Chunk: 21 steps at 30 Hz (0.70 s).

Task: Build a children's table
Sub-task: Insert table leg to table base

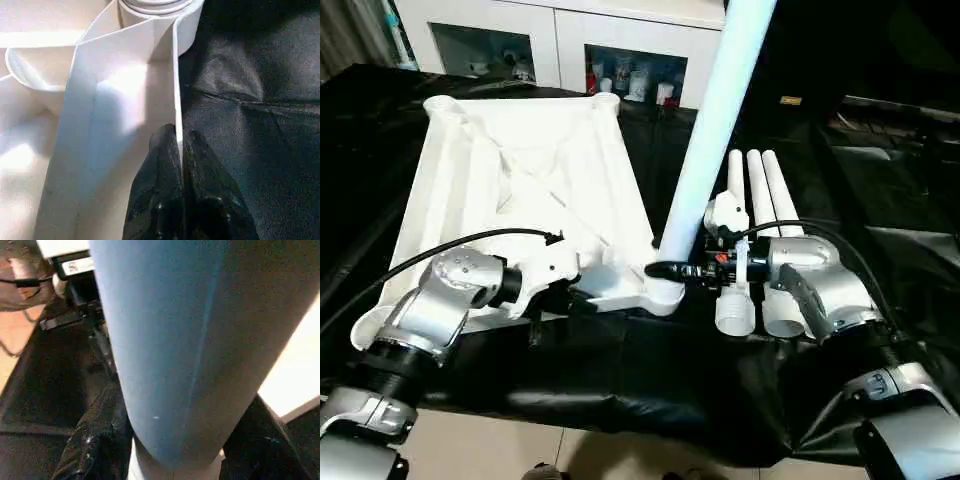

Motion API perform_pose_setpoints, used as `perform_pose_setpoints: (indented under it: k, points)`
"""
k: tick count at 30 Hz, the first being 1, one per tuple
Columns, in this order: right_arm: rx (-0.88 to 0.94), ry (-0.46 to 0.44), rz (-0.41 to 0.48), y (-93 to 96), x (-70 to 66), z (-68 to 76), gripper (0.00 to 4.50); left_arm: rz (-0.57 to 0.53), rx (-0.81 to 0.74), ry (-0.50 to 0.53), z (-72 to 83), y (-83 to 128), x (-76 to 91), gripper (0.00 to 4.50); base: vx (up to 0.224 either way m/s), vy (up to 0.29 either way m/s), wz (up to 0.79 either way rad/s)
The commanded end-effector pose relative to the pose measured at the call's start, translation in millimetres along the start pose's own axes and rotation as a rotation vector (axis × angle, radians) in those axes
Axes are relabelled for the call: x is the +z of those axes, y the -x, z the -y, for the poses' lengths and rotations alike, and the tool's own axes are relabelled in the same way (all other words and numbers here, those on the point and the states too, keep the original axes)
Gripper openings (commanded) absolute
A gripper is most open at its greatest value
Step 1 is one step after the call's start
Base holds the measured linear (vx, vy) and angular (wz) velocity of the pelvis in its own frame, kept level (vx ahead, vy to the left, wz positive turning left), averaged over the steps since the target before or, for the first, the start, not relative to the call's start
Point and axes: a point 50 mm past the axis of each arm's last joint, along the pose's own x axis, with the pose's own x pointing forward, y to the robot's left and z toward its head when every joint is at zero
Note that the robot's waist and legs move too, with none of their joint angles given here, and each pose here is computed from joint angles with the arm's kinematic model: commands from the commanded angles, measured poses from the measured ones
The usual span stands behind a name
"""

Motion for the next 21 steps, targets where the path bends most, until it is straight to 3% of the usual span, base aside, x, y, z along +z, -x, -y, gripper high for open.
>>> perform_pose_setpoints:
  k: [1, 7, 17, 21]
  points:
    - [0.128, -0.146, -0.169, -6.5, -48.3, -20.0, 1.86, 0.053, -0.06, -0.045, 5.4, -7.2, 11.8, 0.0, 0.0, 0.0, 0.0]
    - [0.155, -0.077, -0.217, -5.8, -56.8, -21.8, 1.85, 0.03, -0.088, -0.066, 5.9, -7.2, 12.2, 0.0, 0.0, 0.0, 0.0]
    - [0.111, -0.086, -0.207, -8.3, -65.6, -21.4, 1.85, 0.014, -0.082, -0.075, 2.5, -6.6, 12.3, 0.0, 0.0, 0.0, 0.0]
    - [-0.036, -0.118, -0.176, -10.3, -70.2, -14.0, 1.85, 0.024, -0.069, -0.062, 0.4, -6.2, 12.0, 0.0, 0.0, 0.0, 0.0]
